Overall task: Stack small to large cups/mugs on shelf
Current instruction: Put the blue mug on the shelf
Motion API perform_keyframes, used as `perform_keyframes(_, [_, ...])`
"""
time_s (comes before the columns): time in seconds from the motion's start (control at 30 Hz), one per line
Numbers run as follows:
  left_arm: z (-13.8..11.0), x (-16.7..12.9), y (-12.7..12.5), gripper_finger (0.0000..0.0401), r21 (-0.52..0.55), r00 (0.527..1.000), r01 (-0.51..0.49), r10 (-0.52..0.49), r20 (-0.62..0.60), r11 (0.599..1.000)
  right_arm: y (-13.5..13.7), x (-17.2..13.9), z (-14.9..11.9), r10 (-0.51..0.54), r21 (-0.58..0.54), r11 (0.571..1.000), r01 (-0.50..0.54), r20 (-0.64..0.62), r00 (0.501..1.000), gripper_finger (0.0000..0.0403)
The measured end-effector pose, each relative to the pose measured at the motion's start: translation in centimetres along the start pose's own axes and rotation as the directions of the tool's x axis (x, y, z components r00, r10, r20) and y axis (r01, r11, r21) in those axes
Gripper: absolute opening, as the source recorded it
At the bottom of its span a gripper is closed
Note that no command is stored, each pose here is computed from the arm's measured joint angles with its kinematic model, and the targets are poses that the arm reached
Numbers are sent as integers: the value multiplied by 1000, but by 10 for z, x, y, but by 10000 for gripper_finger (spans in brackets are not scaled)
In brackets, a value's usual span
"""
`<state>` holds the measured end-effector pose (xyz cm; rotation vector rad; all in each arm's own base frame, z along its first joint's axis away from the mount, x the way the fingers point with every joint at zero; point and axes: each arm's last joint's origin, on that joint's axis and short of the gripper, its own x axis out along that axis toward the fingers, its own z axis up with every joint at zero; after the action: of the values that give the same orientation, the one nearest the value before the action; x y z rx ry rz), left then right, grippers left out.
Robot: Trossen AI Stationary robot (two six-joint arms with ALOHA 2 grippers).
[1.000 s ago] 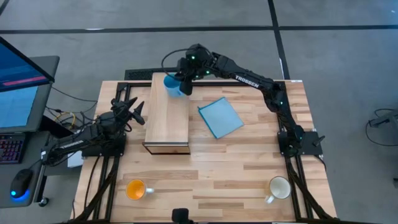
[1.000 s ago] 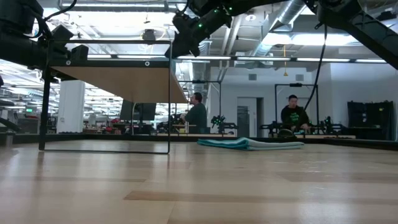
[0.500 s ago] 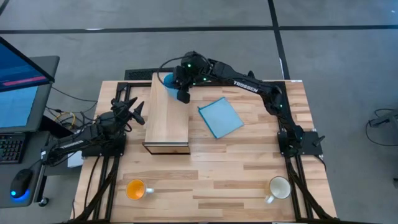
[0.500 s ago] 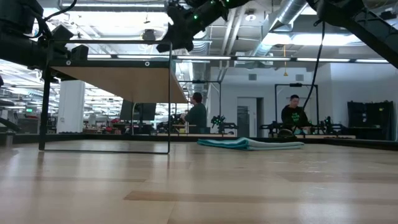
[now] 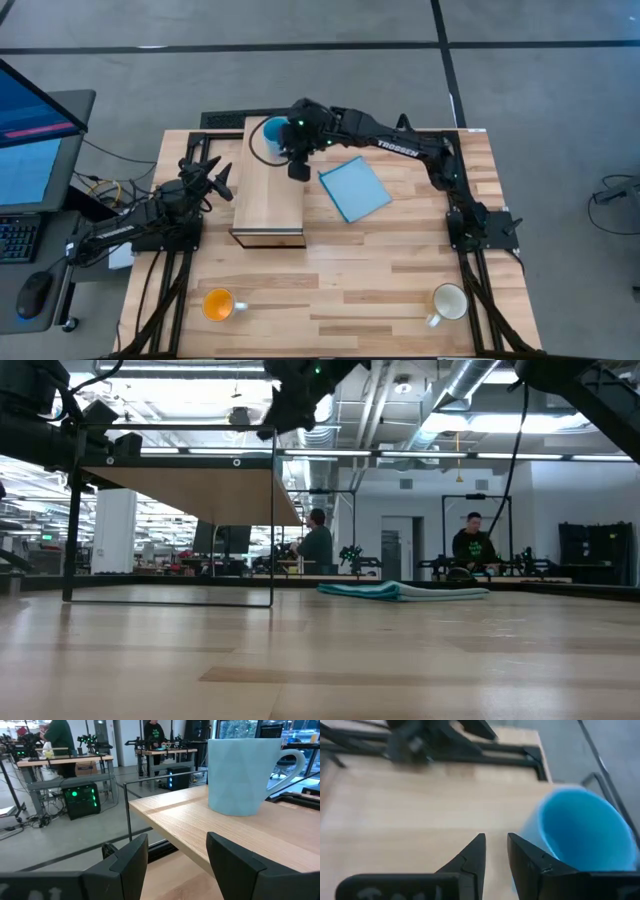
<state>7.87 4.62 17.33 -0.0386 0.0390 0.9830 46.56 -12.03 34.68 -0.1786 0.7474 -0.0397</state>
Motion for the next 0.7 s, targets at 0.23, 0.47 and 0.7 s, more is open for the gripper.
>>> perform_keyframes(0.23, [0, 0, 0, 195, 3, 1000, 0, 0, 0, 1000, -13, 5, -13, -15, 89, 996, 21, -63, 998, 102])
perform_keyframes(0.47, [0, 0, 0, 195, -2, 1000, 0, 0, 0, 1000, -24, 4, -21, -21, 153, 988, 37, -104, 994, 102])
perform_keyframes(0.7, [0, 0, 0, 195, -7, 1000, 0, 0, 0, 1000, -24, 5, -22, -58, 126, 989, 74, -128, 990, 102])
